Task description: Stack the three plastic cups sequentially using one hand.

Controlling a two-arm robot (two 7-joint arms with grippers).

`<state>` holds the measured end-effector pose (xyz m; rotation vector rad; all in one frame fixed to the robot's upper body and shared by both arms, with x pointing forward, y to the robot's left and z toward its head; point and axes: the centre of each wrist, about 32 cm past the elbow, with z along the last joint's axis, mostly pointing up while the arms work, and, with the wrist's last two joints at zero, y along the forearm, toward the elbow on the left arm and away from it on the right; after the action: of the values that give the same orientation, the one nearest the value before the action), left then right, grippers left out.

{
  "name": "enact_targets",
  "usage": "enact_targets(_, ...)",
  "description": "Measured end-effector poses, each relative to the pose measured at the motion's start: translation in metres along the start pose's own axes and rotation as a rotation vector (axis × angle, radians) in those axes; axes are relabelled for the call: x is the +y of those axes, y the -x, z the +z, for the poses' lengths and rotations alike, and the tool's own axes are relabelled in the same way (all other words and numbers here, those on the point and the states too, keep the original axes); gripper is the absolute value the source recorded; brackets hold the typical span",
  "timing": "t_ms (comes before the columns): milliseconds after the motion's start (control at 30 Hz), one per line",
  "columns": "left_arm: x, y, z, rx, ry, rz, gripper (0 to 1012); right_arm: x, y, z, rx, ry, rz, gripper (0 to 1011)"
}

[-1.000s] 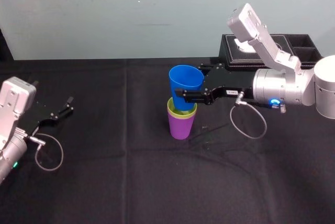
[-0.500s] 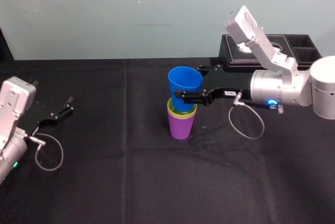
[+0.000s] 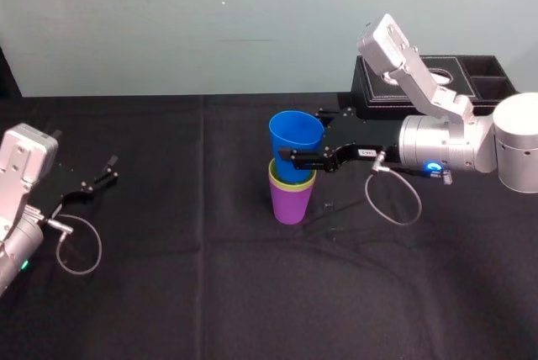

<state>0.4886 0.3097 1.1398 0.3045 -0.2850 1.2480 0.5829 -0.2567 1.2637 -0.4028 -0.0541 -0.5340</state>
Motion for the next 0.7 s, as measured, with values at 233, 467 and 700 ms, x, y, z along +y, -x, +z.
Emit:
enact_targets(233,0.0,0.0,0.0,0.0,0.0,0.0,1011,0.0031,-0.0011,-0.0018,0.001,0.002,0.004,724)
enact_targets(467,0.0,0.0,0.0,0.0,0.0,0.0,1011,0.0057,-0.0025,-0.0052,0.006,0.008,0.006,724)
enact_targets(700,0.0,0.0,0.0,0.0,0.0,0.0,1011,0.0063,-0.0028,-0.0068,0.008,0.008,0.01,724)
